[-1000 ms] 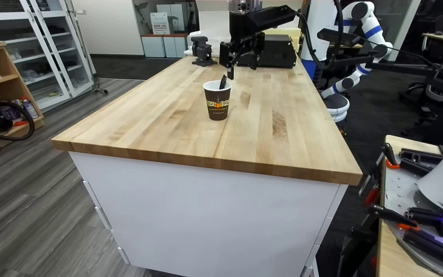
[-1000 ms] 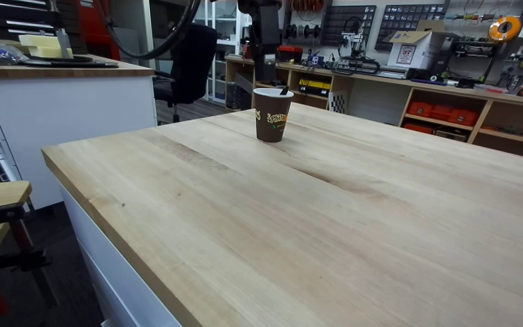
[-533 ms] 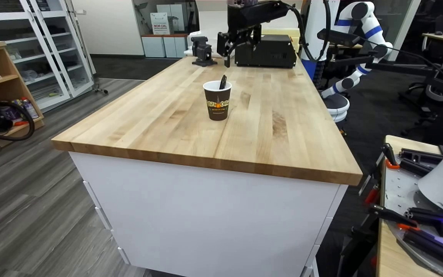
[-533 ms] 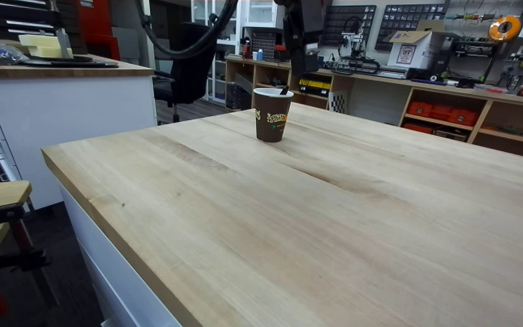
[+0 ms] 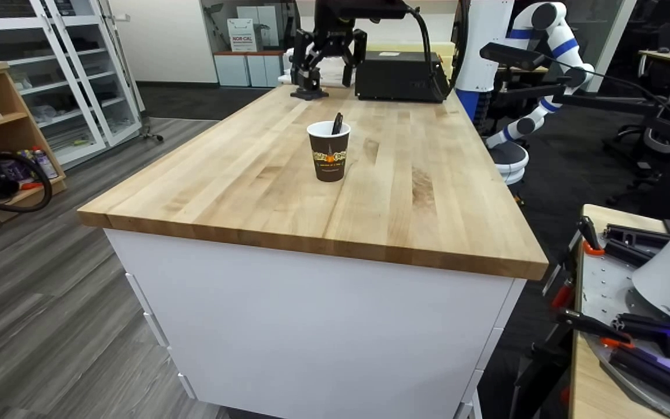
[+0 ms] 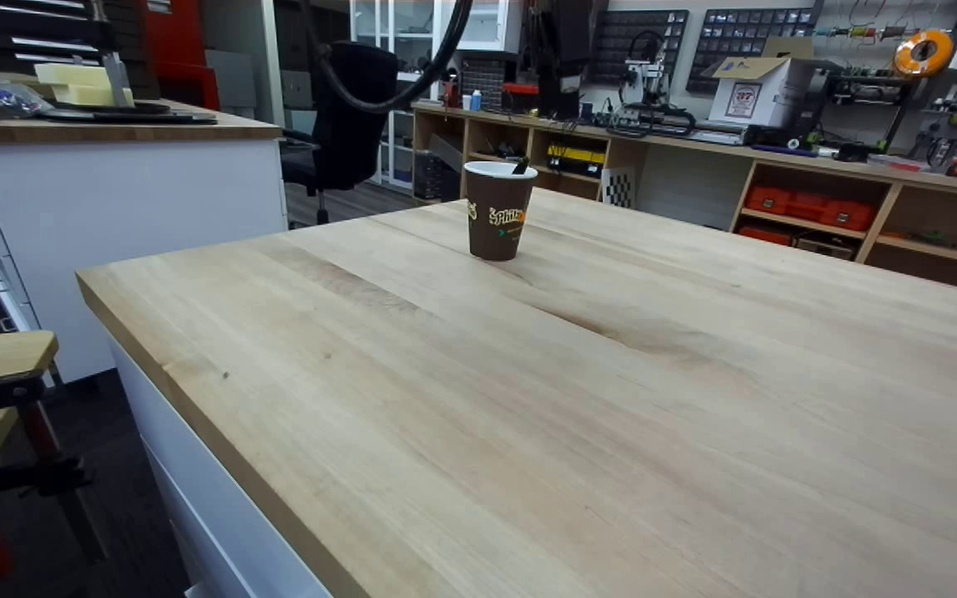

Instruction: Move the plastic cup to the right

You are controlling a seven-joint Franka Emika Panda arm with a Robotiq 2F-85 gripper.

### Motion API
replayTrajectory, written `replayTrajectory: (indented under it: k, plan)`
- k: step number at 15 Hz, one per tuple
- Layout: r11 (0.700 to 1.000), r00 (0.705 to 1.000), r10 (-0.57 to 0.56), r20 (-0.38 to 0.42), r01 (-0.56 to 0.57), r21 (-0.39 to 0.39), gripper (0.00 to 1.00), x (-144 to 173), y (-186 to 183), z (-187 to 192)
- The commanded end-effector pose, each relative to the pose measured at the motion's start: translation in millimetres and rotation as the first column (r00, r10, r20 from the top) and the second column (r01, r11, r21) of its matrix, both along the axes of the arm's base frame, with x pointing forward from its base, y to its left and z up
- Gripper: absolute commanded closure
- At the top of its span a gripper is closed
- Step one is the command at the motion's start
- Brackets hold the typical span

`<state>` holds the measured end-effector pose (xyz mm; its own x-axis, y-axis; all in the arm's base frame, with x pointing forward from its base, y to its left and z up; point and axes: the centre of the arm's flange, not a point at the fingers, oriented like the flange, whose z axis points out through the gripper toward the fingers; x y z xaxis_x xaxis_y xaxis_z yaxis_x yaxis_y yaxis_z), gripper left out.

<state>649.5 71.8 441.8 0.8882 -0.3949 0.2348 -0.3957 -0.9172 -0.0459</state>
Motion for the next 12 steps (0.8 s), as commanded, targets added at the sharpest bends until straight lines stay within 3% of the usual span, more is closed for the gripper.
replayTrajectory:
  k: [1, 9, 12]
  plan:
    - [1.0, 1.0, 0.007, -0.016, -0.007, 0.004, 0.0, 15, 4, -2]
    - [1.0, 0.983, 0.005, -0.183, -0.01, -0.028, 0.0, -2, 8, -23]
    - [0.999, 0.979, 0.004, -0.205, -0.013, -0.046, 0.0, -8, 13, -25]
